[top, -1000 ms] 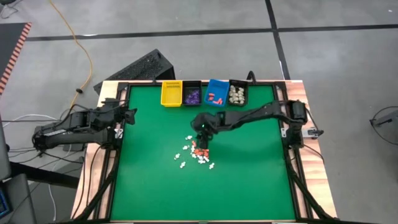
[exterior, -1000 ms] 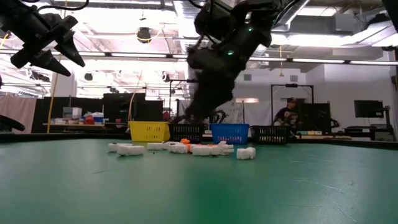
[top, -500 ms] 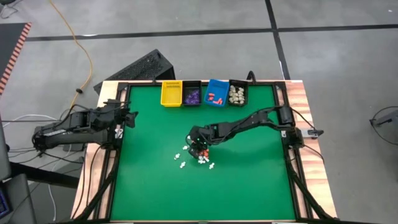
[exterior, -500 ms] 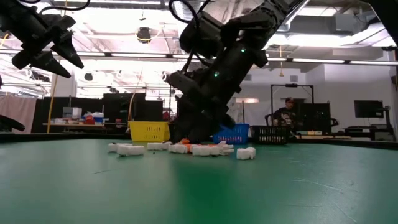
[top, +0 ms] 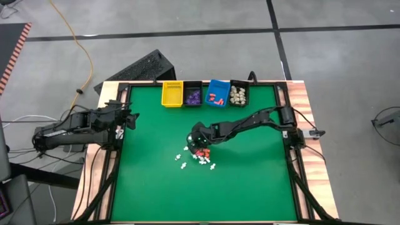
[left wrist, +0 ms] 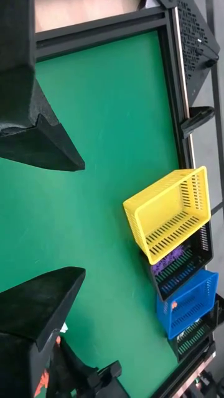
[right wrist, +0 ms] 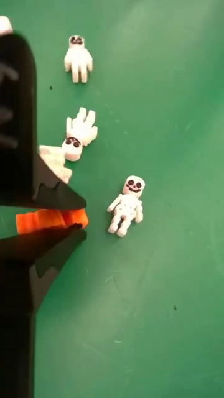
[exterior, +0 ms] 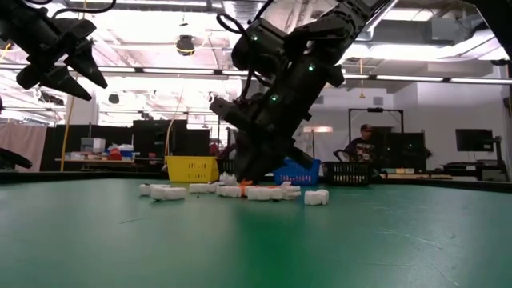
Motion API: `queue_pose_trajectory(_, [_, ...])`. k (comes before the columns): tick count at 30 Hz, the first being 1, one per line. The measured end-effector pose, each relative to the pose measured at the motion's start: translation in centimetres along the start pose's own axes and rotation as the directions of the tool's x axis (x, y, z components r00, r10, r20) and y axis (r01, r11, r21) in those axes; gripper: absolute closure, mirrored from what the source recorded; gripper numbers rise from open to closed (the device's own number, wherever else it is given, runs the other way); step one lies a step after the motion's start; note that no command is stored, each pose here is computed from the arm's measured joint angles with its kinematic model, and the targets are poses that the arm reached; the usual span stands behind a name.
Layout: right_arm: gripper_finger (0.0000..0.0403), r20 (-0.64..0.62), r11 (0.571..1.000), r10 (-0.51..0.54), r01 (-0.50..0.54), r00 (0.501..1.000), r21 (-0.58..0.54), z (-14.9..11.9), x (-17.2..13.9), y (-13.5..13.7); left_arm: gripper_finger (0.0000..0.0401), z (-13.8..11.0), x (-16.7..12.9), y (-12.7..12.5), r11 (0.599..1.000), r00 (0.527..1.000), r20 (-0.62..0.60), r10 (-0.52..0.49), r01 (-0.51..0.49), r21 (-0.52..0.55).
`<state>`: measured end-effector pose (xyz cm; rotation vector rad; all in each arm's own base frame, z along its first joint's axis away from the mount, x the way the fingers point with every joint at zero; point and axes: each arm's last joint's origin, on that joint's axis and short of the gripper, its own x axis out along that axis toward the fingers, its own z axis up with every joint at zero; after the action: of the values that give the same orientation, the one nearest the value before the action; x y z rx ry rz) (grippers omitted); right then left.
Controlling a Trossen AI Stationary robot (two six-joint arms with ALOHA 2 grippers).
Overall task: Sort Halloween decoration
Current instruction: Put the orange skeleton toy into the blue basket
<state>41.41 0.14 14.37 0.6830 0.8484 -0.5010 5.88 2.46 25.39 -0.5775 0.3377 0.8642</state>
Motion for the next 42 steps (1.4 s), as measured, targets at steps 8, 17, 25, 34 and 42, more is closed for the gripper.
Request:
queue_pose_trajectory(8, [0.0375, -0.001, 1.000, 0.006, -0.006, 1.000, 0.012, 0.4, -0.7, 0.7, 0.0145, 0.0, 0.0, 0.0, 1.000, 1.000, 0.000, 0.000, 0.000, 0.000])
queue_pose_trajectory(17, [0.0384, 0.011, 0.992, -0.070, 0.071, 0.997, -0.103, 4.4, -3.7, 1.9, 0.0145, 0.0, 0.0, 0.0, 1.000, 1.000, 0.006, 0.006, -0.006, -0.002])
queue_pose_trajectory(25, [0.0384, 0.020, 0.961, -0.190, 0.190, 0.982, -0.201, 10.1, -6.5, -0.7, 0.0145, 0.0, 0.0, 0.0, 1.000, 1.000, 0.009, 0.009, -0.009, -0.004])
queue_pose_trajectory(34, [0.0373, -0.056, 0.921, -0.379, 0.371, 0.924, -0.117, 15.7, -8.5, -9.5, 0.0145, 0.0, 0.0, 0.0, 1.000, 1.000, 0.009, 0.009, -0.009, -0.004])
queue_pose_trajectory(42, [0.0330, -0.108, 0.928, -0.373, 0.369, 0.922, -0.056, 17.4, -9.1, -13.9, 0.0145, 0.0, 0.0, 0.0, 1.000, 1.000, 0.009, 0.008, -0.008, -0.004])
